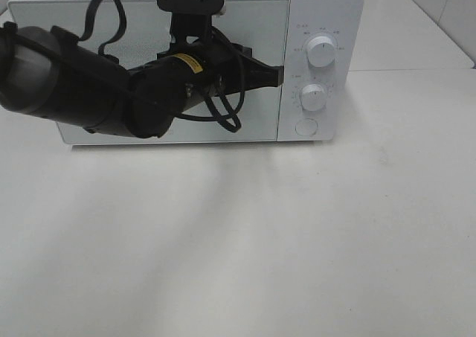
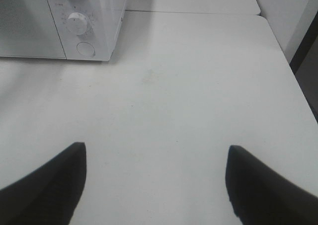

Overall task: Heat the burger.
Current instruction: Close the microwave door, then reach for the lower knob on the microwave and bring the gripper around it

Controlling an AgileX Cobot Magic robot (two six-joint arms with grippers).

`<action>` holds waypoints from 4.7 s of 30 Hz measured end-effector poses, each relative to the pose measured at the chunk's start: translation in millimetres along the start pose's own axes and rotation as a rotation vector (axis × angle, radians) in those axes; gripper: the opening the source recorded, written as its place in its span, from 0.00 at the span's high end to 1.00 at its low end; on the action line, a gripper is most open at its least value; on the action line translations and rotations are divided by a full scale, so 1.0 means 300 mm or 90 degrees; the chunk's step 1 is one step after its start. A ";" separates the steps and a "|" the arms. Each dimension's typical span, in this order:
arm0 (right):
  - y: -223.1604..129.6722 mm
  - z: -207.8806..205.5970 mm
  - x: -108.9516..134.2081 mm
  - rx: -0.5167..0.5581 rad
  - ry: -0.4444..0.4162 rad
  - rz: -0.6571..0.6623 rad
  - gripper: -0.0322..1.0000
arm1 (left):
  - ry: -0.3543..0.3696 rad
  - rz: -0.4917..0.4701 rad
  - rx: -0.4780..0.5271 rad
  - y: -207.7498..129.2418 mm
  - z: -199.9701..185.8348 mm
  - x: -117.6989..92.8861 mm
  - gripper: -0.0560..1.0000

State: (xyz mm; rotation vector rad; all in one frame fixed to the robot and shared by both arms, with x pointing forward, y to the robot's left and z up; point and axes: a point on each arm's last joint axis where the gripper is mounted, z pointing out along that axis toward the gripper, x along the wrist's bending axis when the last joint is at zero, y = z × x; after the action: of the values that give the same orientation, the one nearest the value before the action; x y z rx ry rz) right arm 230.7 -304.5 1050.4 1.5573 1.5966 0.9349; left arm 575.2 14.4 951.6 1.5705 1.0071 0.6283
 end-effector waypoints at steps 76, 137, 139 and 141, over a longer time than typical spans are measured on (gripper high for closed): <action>0.000 0.000 0.000 0.000 0.000 -0.001 0.24 | 0.241 -0.213 0.482 0.217 -1.148 0.393 0.01; 0.000 0.000 0.000 0.000 0.000 -0.001 0.24 | 0.268 -0.077 0.099 0.001 -1.501 0.181 0.01; 0.000 0.000 0.001 0.000 0.002 0.001 0.24 | 0.268 -0.077 0.099 0.001 -1.501 0.181 0.01; 0.005 -0.003 0.006 -0.008 0.012 0.011 0.24 | 0.268 -0.077 0.099 0.001 -1.501 0.181 0.01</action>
State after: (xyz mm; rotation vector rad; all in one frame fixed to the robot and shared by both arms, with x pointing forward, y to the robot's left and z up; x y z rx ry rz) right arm 230.5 -302.8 1052.2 1.5594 1.5904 0.9702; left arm 230.8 290.1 1056.4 1.5295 1.4833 0.8322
